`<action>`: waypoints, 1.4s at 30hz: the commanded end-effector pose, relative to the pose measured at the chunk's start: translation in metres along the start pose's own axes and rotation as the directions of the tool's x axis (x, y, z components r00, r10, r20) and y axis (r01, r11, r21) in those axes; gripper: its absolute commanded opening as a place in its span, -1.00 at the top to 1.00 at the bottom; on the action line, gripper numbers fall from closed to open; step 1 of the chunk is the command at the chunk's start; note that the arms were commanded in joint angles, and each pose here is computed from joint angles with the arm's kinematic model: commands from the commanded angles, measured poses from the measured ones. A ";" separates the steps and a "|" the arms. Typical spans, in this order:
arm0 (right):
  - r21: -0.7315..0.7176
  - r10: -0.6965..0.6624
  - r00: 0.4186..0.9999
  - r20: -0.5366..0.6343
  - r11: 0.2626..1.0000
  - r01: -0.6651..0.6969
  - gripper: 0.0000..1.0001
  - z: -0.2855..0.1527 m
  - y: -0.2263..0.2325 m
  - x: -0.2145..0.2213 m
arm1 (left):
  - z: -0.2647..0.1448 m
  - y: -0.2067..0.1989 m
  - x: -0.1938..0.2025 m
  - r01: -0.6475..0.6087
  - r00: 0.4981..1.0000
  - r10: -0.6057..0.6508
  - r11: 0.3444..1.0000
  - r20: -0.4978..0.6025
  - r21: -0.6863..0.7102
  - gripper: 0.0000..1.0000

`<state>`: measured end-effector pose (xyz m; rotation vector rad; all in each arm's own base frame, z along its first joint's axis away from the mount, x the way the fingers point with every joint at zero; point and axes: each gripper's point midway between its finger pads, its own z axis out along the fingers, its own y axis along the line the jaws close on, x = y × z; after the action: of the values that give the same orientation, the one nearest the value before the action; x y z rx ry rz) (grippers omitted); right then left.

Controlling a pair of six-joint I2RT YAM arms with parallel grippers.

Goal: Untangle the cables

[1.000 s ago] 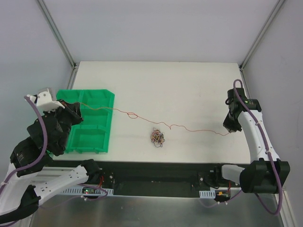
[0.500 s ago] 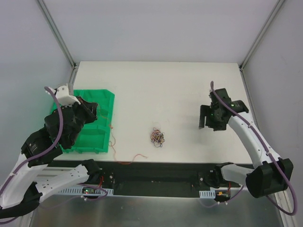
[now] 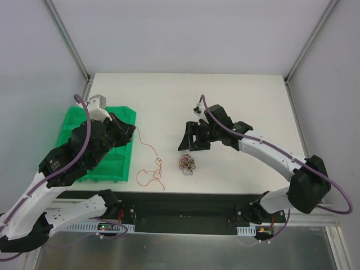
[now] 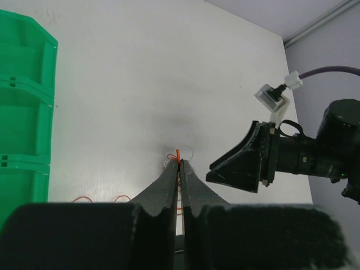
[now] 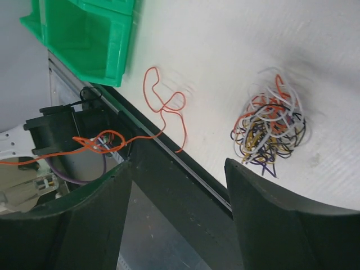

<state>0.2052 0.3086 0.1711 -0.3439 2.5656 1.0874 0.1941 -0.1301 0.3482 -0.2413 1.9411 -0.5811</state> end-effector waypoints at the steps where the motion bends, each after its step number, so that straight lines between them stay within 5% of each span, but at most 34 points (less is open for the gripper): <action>1: -0.177 0.010 1.000 0.011 0.984 -0.008 -0.40 0.009 0.048 -0.013 | 0.006 -0.017 0.011 0.066 0.996 -0.063 0.997 -0.064 0.043 1.00; 7: -0.188 -0.104 0.995 0.006 0.977 0.103 -0.43 0.021 0.068 0.004 | 0.016 -0.022 0.020 0.021 0.995 -0.016 0.999 -0.099 0.049 1.00; 12: 0.170 -0.076 0.996 0.055 0.983 0.066 -0.43 -0.016 -0.005 0.013 | 0.041 0.001 0.074 -0.056 0.966 0.042 0.997 -0.255 -0.048 1.00; 20: 0.261 0.036 0.978 0.205 0.961 -0.090 -0.47 -0.090 -0.062 0.042 | 0.090 0.115 0.183 -0.301 0.807 0.046 0.890 -0.589 -0.342 1.00; 25: 0.294 0.072 0.972 0.225 0.946 -0.138 -0.47 -0.107 -0.080 0.064 | 0.110 0.130 0.218 -0.397 0.702 0.069 0.865 -0.709 -0.308 0.99; 28: 0.287 0.089 0.970 0.225 0.946 -0.153 -0.47 -0.107 -0.083 0.070 | 0.114 0.123 0.232 -0.389 0.647 0.062 0.884 -0.760 -0.258 0.73; 32: 0.287 0.093 0.972 0.216 0.945 -0.155 -0.47 -0.105 -0.082 0.070 | 0.107 0.120 0.231 -0.360 0.656 0.047 0.897 -0.753 -0.257 -0.25; 36: 0.284 0.083 0.976 0.204 0.949 -0.140 -0.47 -0.104 -0.079 0.066 | 0.095 0.115 0.237 -0.297 0.655 -0.003 0.918 -0.756 -0.261 -0.89; 42: 0.272 0.085 0.981 0.177 0.953 -0.132 -0.47 -0.096 -0.078 0.067 | 0.105 0.089 0.248 -0.271 0.578 0.055 0.954 -0.814 -0.128 -0.98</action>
<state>0.1467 0.1738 0.1480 -0.0234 2.5924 0.6953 0.1898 -0.1646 0.0682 -0.0362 2.8729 -0.2139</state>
